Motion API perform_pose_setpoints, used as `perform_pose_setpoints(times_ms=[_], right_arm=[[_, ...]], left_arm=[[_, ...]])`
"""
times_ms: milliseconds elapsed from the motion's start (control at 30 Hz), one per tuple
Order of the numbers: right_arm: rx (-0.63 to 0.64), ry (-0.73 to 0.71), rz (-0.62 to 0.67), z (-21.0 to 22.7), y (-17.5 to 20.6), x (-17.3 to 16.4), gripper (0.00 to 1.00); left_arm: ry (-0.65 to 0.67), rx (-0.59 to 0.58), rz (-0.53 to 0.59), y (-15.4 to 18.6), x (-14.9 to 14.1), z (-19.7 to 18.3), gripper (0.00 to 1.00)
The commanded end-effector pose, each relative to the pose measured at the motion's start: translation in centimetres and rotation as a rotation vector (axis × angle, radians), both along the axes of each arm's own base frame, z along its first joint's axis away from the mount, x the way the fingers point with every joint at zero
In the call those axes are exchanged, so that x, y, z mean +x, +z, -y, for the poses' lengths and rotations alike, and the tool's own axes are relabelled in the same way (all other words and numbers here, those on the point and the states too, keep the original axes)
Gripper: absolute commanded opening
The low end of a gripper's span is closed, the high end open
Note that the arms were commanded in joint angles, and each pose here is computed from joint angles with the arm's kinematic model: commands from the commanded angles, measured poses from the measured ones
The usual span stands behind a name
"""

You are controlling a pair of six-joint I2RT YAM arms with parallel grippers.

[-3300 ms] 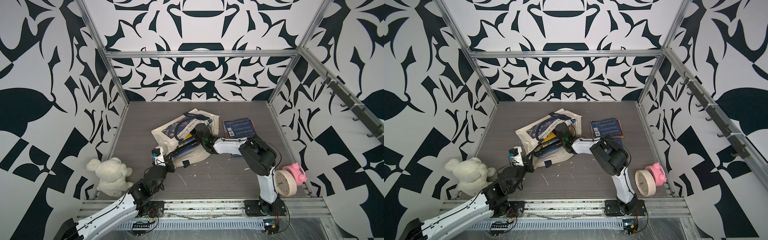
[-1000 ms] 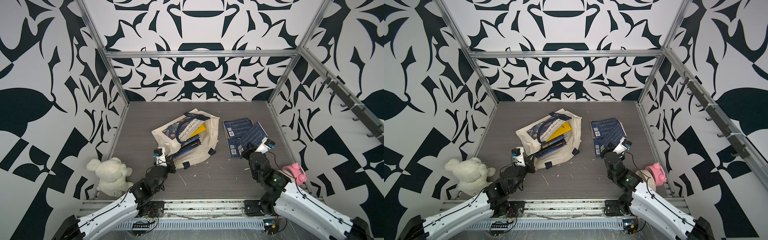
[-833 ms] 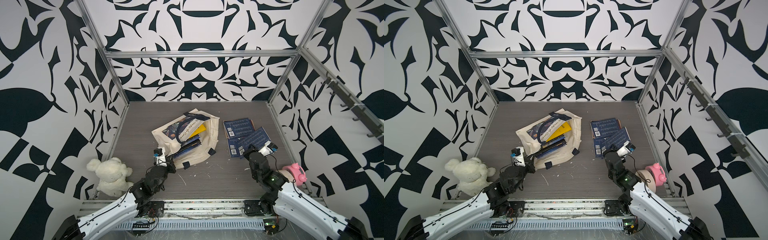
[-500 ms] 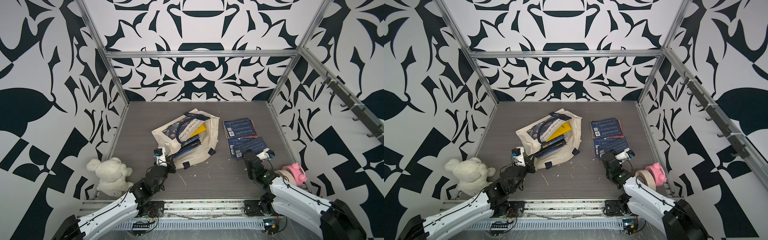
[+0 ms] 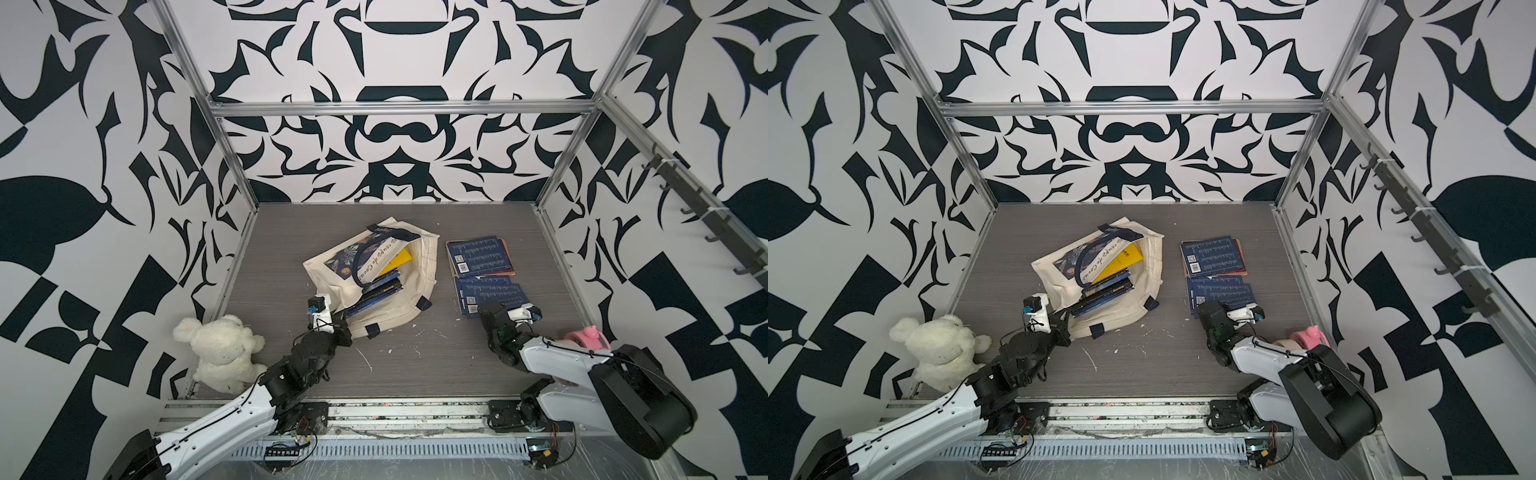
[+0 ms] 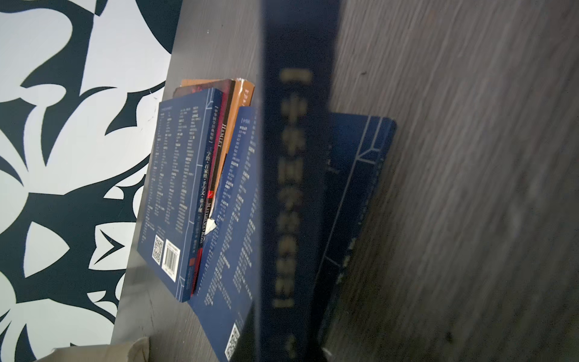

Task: Take out the books from the canvas bag
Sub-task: Place the book on the book.

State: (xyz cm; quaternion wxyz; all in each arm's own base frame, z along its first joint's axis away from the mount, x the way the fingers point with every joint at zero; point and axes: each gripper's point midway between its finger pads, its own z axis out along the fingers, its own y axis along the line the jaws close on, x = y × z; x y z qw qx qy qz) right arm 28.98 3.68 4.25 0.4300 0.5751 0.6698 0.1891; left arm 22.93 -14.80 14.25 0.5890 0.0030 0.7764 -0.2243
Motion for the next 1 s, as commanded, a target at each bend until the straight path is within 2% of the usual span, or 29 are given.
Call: perform_pose_setpoints(times_ms=[0,300,400,533,600,700,767,833,967], right_arm=[[0.063,0.032,0.041,-1.3,1.2,2.1,0.00],[0.091,0.182,-0.017,-2.4,0.1,4.3,0.00],[0.122,0.206,-0.099,-2.4,-1.4,4.0,0.00],[0.146,0.199,-0.125,-2.1,-2.3,3.4,0.01],[0.131,0.217,-0.130,-2.3,-2.2,3.6,0.12],[0.150,0.281,-0.139,-3.4,-1.8,3.7,0.36],[0.158,0.292,-0.140,-3.6,-1.6,3.7,0.48],[0.165,0.302,-0.144,-3.8,-1.4,3.4,0.58],[0.166,0.305,-0.170,-3.7,-1.0,2.7,0.70]], left_arm=[[-0.007,-0.065,0.045,2.6,0.3,0.6,0.00],[-0.007,-0.063,0.043,2.6,0.3,0.6,0.00],[-0.006,-0.060,0.041,2.5,0.3,0.6,0.00],[-0.006,-0.059,0.041,2.5,0.3,0.6,0.00],[-0.008,-0.058,0.041,2.6,0.3,0.6,0.00],[-0.006,-0.057,0.040,2.5,0.4,0.7,0.00],[-0.007,-0.058,0.041,2.6,0.4,0.7,0.00],[-0.007,-0.055,0.040,2.5,0.3,0.7,0.00],[-0.007,-0.059,0.043,2.7,0.3,0.6,0.00]])
